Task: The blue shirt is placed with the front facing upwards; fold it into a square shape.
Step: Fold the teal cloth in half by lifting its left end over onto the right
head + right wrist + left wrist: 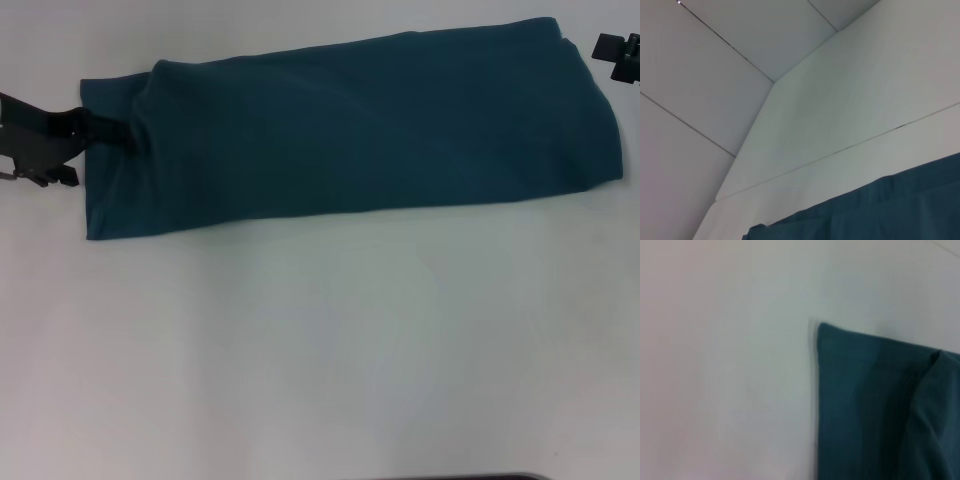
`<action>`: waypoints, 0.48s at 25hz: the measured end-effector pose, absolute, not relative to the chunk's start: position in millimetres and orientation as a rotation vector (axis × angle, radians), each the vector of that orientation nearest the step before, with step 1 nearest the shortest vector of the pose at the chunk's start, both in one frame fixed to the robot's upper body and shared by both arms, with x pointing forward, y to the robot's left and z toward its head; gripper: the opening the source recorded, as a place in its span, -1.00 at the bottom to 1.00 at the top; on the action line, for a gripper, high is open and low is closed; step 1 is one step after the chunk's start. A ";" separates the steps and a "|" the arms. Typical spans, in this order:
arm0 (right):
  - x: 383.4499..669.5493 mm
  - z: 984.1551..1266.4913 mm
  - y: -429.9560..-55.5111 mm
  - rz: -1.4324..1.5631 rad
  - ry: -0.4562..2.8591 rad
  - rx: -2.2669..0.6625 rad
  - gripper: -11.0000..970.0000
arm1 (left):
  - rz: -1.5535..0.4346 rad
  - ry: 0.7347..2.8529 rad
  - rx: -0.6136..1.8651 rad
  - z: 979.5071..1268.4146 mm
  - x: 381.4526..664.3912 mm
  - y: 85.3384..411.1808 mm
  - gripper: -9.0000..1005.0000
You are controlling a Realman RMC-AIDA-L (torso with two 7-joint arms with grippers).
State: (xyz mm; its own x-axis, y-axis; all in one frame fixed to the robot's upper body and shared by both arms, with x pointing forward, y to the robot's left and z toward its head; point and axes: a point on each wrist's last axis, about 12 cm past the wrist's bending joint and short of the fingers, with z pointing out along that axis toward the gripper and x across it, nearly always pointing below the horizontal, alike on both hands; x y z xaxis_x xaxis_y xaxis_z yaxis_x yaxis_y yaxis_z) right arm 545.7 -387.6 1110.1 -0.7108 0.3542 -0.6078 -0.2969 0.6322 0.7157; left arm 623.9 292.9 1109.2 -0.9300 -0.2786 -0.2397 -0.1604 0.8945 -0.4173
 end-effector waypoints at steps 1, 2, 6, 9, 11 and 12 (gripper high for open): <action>545.7 1110.1 -387.6 1.094 2.093 0.045 0.76 | -0.573 2.766 -0.328 1109.2 623.9 292.9 0.91; 545.6 1109.8 -387.4 1.096 2.093 0.046 0.76 | -0.574 2.767 -0.328 1108.8 623.7 292.3 0.91; 545.0 1108.2 -386.6 1.104 2.095 0.051 0.76 | -0.578 2.768 -0.326 1107.8 623.5 290.0 0.90; 544.7 1108.0 -386.7 1.104 2.096 0.052 0.75 | -0.577 2.767 -0.326 1107.8 623.7 289.6 0.89; 544.6 1107.9 -386.8 1.104 2.096 0.053 0.75 | -0.578 2.766 -0.324 1107.9 624.0 288.7 0.89; 544.6 1107.9 -386.8 1.104 2.096 0.052 0.75 | -0.579 2.766 -0.322 1108.1 624.3 288.0 0.89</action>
State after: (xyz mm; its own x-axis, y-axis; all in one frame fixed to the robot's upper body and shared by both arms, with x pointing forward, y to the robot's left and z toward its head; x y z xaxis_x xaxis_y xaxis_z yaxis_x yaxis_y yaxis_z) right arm 544.6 -386.8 1107.9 -0.7155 0.3587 -0.5995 -0.2915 0.6265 0.7228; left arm 624.3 288.0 1108.1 -0.9309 -0.2753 -0.2399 -0.1560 0.8938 -0.4205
